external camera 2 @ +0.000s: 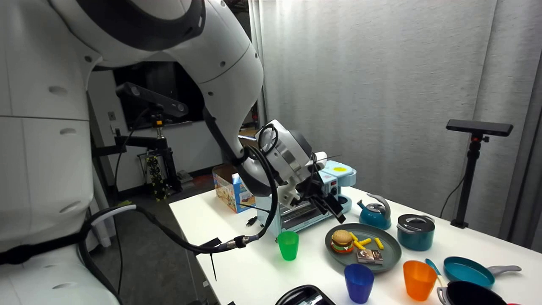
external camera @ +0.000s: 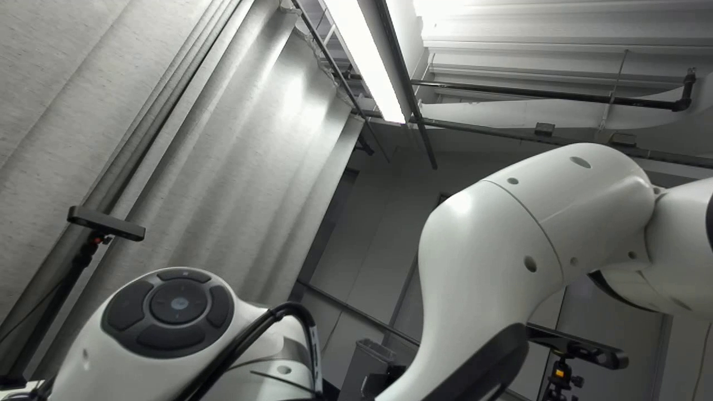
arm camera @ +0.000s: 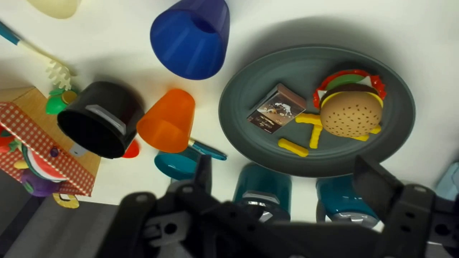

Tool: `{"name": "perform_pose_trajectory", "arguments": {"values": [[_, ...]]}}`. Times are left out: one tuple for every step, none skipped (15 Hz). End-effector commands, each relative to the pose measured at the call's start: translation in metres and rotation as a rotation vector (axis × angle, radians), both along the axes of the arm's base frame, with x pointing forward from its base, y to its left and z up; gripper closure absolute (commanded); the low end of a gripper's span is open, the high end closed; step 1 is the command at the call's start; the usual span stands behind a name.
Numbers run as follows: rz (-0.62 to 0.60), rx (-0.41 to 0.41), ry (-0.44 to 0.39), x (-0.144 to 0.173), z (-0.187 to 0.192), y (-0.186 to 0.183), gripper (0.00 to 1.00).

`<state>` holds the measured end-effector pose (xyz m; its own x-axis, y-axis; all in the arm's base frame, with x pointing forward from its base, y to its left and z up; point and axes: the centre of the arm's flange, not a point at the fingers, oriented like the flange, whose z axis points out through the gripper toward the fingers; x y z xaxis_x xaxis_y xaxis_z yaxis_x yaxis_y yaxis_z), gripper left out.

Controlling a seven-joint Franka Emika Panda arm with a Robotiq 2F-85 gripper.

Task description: Pour the contents of the bowl and the blue cup onto the plate

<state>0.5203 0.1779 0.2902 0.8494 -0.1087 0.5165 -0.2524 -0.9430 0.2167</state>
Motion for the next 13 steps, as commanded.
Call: {"name": "perform_pose_trajectory", "arguments": {"values": [[0.007, -0.001, -0.012, -0.0023, 0.0002, 0.0056, 0.00], [0.011, 0.001, -0.014, -0.0040, -0.0005, 0.0100, 0.00], [0.014, 0.003, -0.010, -0.0047, -0.0017, 0.0117, 0.00], [0.013, 0.004, -0.008, -0.0046, -0.0026, 0.0113, 0.00], [0.010, 0.004, -0.007, -0.0038, -0.0029, 0.0090, 0.00], [0.006, 0.004, -0.007, -0.0032, -0.0028, 0.0072, 0.00], [0.005, 0.004, -0.007, -0.0029, -0.0028, 0.0064, 0.00], [0.004, 0.004, -0.007, -0.0027, -0.0028, 0.0061, 0.00], [0.005, 0.004, -0.007, -0.0028, -0.0028, 0.0063, 0.00], [0.005, 0.004, -0.007, -0.0029, -0.0028, 0.0066, 0.00], [0.005, 0.004, -0.007, -0.0029, -0.0028, 0.0067, 0.00], [0.006, 0.004, -0.007, -0.0030, -0.0028, 0.0068, 0.00], [0.006, 0.005, -0.007, -0.0030, -0.0028, 0.0069, 0.00]]}}
